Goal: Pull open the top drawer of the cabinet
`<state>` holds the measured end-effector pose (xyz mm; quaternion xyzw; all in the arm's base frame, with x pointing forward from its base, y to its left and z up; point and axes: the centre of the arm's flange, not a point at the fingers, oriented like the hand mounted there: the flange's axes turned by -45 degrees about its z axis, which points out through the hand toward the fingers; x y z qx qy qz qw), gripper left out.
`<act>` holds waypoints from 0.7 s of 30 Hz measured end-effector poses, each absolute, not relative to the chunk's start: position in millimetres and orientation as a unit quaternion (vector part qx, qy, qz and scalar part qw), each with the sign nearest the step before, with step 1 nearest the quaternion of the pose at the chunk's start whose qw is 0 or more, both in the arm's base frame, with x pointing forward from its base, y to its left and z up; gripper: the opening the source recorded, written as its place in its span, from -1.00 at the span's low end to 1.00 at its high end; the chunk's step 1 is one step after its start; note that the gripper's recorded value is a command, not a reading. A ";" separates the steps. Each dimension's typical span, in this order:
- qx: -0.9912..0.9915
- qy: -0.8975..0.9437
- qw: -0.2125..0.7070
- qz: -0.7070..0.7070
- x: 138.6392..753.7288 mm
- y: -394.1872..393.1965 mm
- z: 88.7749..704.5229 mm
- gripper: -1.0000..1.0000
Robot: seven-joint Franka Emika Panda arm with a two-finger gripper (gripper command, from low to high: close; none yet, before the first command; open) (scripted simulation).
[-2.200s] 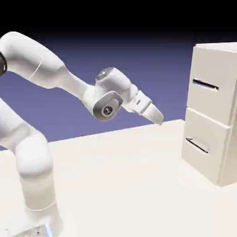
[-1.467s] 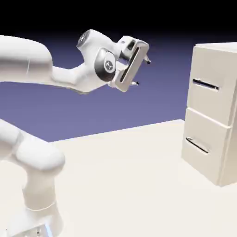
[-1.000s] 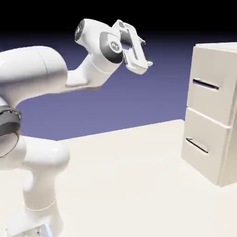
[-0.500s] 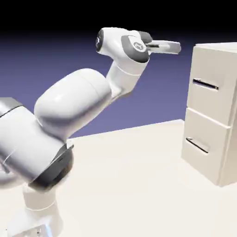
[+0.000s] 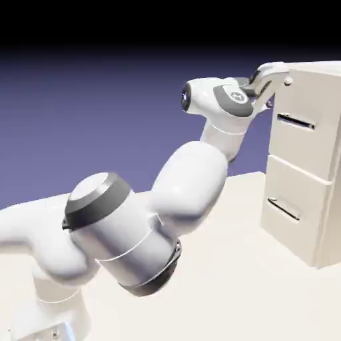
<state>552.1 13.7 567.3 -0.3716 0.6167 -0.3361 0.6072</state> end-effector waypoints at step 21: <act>-0.500 0.499 0.501 -0.500 638.1 73.0 479.7 -1.00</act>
